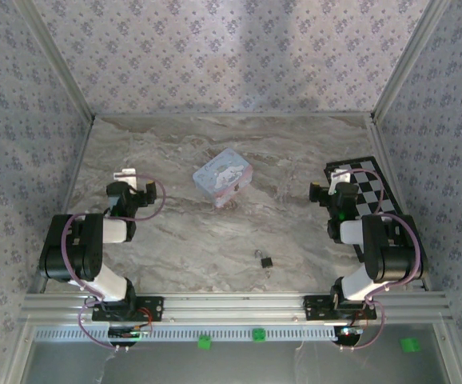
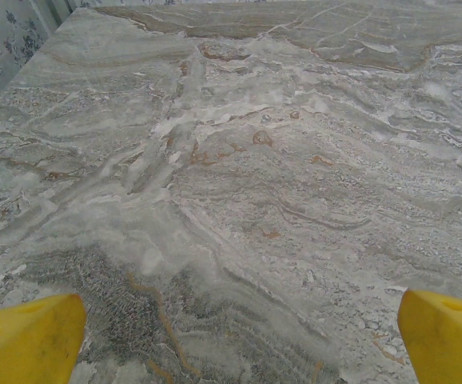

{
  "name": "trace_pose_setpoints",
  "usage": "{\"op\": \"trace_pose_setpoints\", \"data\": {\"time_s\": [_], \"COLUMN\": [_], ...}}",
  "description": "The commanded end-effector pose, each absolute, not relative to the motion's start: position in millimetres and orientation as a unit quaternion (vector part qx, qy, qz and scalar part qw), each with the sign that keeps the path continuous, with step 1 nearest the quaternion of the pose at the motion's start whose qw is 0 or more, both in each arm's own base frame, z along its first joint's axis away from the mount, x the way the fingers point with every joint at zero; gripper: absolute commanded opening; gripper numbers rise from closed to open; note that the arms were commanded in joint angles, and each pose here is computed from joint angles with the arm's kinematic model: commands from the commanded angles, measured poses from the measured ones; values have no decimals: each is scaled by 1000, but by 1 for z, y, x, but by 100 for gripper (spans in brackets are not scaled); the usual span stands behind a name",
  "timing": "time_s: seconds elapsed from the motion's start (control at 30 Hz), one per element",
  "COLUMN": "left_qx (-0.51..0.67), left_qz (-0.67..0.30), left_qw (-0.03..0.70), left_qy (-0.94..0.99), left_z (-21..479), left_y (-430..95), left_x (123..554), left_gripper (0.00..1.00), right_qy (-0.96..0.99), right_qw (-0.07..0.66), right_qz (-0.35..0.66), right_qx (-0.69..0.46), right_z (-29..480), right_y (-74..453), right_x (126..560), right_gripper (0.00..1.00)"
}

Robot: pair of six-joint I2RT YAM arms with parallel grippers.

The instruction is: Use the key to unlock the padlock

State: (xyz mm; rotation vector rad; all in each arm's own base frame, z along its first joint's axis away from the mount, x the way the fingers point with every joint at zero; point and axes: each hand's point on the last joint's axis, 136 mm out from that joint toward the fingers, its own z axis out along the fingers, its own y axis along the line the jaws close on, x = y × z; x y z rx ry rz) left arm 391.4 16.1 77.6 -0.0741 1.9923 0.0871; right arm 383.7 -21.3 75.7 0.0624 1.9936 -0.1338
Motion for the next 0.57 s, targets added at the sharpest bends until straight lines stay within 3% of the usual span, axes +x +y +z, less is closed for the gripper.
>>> {"op": "trace_pose_setpoints", "data": {"time_s": [0.0, 0.53], "left_qx": [-36, -35], "left_qz": [27, 27], "left_qw": [557, 557], "left_qy": [829, 829], "left_z": [89, 90], "left_y": [16, 16], "left_x": [397, 397], "left_gripper": [100, 100], "right_qy": [825, 819], "right_qw": [560, 565], "right_qz": [-70, -89], "right_qx": [25, 38], "right_z": [88, 90], "right_y": [-23, -27], "right_x": [389, 387], "right_gripper": [99, 99]}}
